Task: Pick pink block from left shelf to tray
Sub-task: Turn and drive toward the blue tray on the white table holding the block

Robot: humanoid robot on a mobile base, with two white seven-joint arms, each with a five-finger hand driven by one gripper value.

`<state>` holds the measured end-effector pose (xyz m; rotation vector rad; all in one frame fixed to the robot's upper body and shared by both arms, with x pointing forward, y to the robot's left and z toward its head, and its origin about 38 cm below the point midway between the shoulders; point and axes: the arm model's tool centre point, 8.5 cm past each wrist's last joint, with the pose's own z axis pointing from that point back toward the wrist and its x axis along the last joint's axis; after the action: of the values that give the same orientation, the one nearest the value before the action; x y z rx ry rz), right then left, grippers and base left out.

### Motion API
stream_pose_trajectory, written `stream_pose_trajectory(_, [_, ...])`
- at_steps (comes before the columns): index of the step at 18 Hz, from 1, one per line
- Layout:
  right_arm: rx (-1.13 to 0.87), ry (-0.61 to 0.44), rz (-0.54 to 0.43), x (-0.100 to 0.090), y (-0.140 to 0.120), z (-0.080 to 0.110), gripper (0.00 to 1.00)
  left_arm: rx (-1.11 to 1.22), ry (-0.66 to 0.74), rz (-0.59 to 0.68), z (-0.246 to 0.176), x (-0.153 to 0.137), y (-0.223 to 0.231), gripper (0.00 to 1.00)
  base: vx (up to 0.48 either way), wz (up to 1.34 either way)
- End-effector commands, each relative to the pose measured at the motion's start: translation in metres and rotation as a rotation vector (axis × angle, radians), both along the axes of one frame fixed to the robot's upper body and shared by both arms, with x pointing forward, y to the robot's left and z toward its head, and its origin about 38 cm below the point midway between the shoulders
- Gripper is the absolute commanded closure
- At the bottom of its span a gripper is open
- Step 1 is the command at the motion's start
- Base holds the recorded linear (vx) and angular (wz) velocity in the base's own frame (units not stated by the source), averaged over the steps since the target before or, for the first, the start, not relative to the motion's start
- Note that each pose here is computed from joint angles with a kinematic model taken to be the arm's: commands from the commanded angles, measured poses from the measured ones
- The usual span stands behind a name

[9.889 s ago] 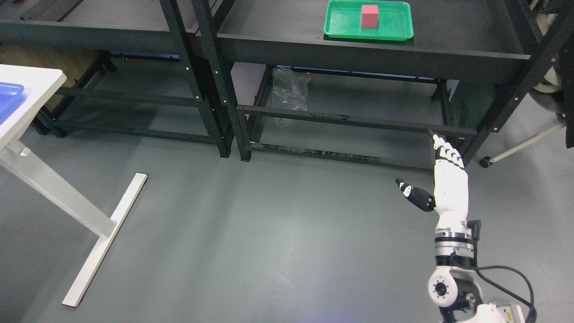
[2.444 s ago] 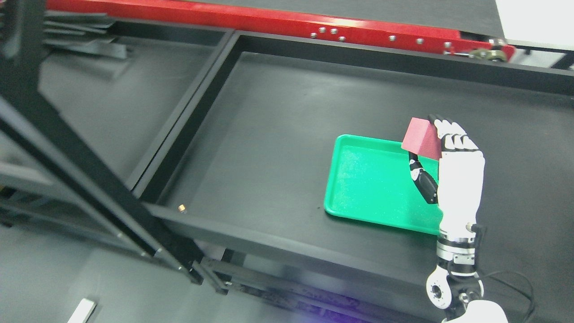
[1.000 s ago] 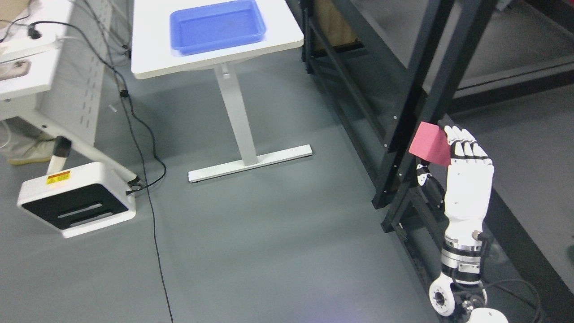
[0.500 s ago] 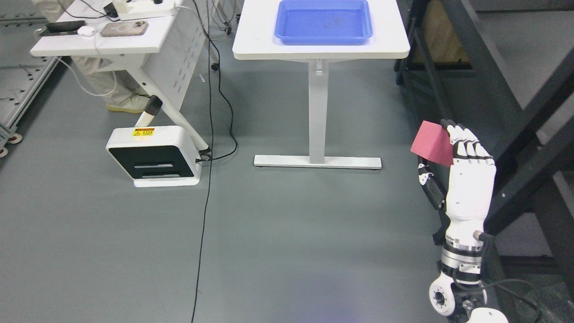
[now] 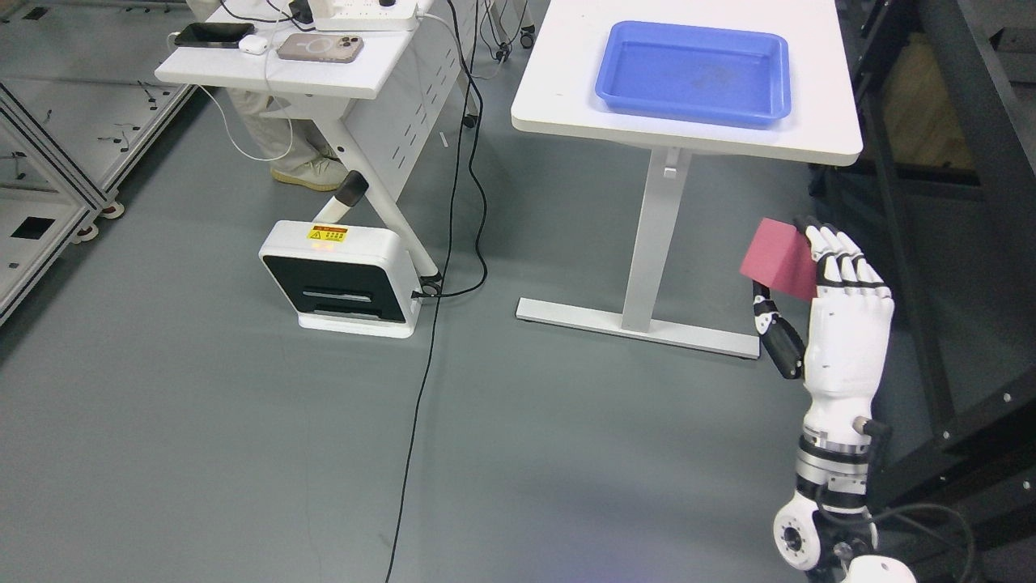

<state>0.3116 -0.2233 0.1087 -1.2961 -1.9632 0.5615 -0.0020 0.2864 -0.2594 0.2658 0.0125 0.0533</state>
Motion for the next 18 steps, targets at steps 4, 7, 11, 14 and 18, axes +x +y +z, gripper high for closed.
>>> stream_pose_trajectory(4, [-0.011,0.002,0.002,-0.001,-0.0044,-0.0001,0.97,0.017,-0.047,-0.004,0.0014,0.0251,0.0108,0.0,0.282,0.01])
stream_pose_trajectory(7, [-0.003,0.007,0.001,-0.0023,-0.005,-0.0016,0.97,0.017,-0.047,-0.004,0.0014,0.0251,0.0108,0.0,0.355,-0.09])
stream_pose_trajectory(11, [0.002,0.006,-0.007,-0.0022,-0.008,-0.0013,0.97,0.017,-0.049,-0.004,0.0014,0.0261,0.0108,0.0,0.331,-0.1])
stream_pose_trajectory(14, [0.002,0.005,-0.001,-0.0008,-0.0062,-0.0002,0.97,0.017,-0.047,-0.004,0.0014,0.0251,0.0108,0.0,0.327,-0.12])
stream_pose_trajectory(18, [-0.013,0.021,0.015,-0.0011,-0.0018,-0.0027,0.96,0.017,-0.047,-0.004,0.0014,0.0251,0.0108,0.0,0.313,-0.16])
